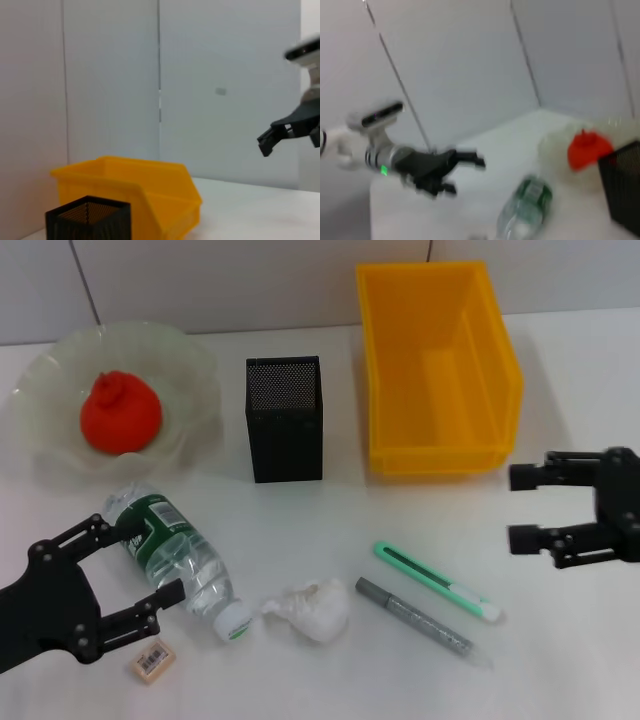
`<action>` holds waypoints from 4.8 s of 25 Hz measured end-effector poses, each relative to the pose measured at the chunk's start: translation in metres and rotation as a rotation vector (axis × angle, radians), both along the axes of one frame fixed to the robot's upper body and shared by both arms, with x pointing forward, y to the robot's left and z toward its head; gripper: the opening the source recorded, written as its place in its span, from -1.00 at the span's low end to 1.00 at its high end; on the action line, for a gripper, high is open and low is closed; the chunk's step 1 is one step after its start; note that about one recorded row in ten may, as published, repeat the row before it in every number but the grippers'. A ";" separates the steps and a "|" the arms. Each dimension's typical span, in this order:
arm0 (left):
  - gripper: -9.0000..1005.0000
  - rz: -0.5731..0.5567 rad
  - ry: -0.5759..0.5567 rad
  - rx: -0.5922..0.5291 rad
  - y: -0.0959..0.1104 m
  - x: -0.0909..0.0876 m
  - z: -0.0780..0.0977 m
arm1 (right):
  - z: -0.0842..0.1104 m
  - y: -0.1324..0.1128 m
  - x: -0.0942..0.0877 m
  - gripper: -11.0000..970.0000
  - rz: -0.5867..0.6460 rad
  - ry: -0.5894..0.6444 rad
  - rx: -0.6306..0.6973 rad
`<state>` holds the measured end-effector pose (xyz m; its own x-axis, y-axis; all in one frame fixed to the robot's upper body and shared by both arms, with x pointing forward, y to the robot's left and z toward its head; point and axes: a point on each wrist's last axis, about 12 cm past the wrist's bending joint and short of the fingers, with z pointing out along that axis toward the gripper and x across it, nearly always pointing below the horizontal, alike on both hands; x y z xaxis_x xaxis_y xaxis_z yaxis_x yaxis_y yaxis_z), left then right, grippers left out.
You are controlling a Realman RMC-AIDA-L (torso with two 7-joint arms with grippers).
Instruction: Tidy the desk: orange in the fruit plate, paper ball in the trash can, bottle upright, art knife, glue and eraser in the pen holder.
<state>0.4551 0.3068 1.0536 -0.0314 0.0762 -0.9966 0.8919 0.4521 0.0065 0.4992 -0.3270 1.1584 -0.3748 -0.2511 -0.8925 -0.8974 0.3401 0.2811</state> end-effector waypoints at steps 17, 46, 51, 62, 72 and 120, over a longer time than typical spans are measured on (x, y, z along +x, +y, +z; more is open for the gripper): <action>0.62 0.090 0.021 -0.009 0.008 -0.001 -0.004 | 0.047 0.151 0.043 0.69 0.274 0.082 -0.651; 0.62 0.063 0.013 -0.007 0.006 0.002 -0.001 | -0.024 0.245 0.046 0.68 0.212 0.029 -0.832; 0.62 0.061 0.011 -0.008 0.005 0.002 -0.002 | -0.028 0.248 0.048 0.68 0.213 0.036 -0.838; 0.62 0.054 0.004 -0.010 0.002 0.004 0.000 | -0.028 0.245 0.050 0.36 0.195 0.053 -0.834; 0.62 0.053 0.002 -0.011 0.001 0.006 0.000 | 0.016 0.215 0.065 0.09 0.069 0.096 -0.680; 0.60 0.000 -0.010 -0.003 -0.010 0.014 0.003 | 0.061 0.086 0.105 0.72 -0.392 -0.133 -0.268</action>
<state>0.4686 0.2970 1.0563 -0.0216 0.0728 -0.9971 0.8918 0.4522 0.0137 0.6042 -0.2410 1.2194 -0.3746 -0.3409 -0.8623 -0.7093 0.7043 0.0296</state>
